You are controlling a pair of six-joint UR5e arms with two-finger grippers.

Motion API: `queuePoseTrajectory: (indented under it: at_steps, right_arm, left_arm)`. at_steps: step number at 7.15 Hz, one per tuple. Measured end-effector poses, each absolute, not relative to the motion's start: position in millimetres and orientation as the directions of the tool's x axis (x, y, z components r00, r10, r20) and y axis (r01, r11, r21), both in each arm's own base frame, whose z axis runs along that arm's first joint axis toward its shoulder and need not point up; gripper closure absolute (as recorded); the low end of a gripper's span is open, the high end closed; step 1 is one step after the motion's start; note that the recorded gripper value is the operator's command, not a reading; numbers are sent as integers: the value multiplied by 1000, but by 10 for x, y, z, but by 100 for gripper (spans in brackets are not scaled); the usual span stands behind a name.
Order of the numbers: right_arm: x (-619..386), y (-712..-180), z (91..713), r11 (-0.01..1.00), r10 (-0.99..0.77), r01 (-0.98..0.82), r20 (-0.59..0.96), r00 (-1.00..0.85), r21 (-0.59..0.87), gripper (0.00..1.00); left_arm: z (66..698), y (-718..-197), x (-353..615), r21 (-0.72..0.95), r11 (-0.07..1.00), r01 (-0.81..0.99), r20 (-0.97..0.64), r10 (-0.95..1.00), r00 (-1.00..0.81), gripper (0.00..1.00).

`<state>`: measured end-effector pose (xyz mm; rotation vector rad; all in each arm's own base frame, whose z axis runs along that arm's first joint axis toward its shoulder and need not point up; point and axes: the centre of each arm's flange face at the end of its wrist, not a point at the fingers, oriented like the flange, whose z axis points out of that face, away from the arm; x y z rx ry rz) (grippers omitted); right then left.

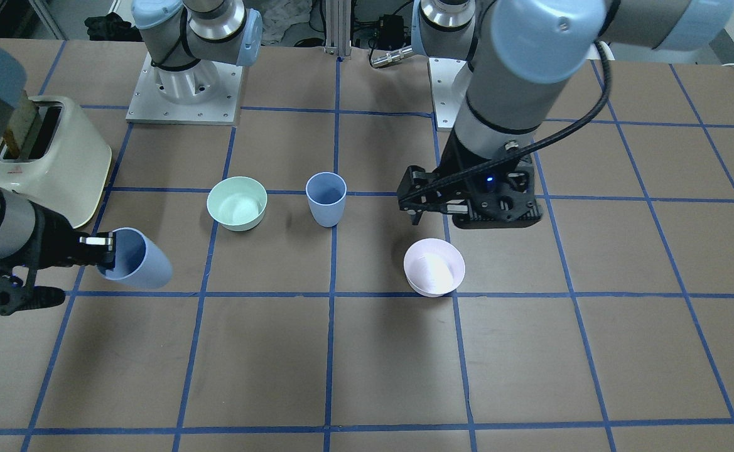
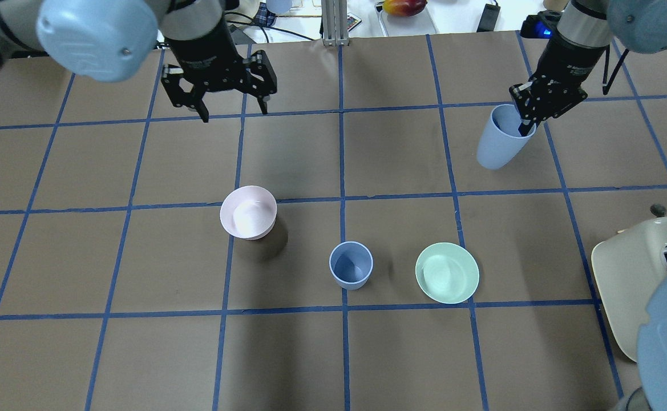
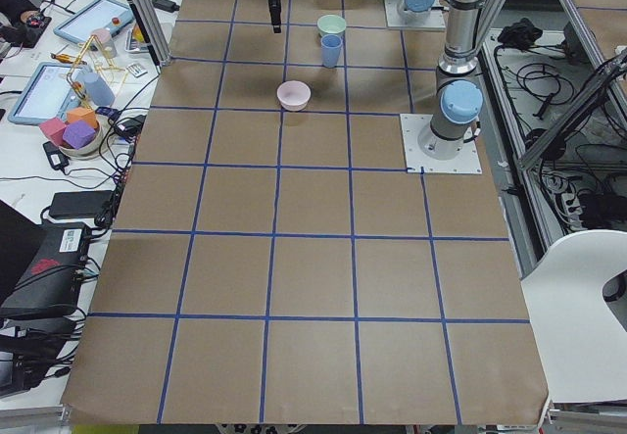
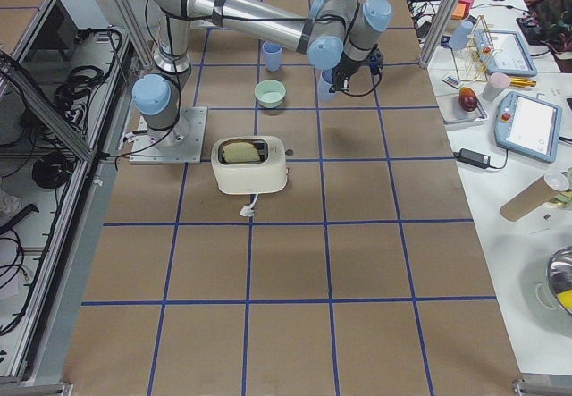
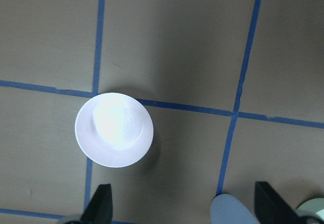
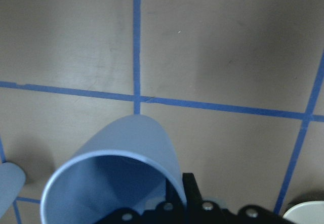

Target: Stack blue cups with both arms

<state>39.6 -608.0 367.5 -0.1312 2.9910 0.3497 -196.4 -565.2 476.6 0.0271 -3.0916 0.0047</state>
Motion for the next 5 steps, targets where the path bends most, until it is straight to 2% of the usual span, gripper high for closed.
queuePoseTrajectory:
  at_steps: [2,3,5]
  right_arm:
    - [1118,-5661,3979,960,-71,-104,-133,-989,260,100]
    - [1470,-5423,4148,963,-41,-71,-123,-992,258,100]
    - [2250,-4986,4150,959,-29,-52,-89,-996,278,100]
  left_arm:
    - [5273,-5498,-1657,-109,986,128,46,133,-990,0]
    - [5413,-5333,-1605,-135,982,132,39,139,-990,0]
    - [5305,-5003,-1534,-139,986,87,33,92,-995,0]
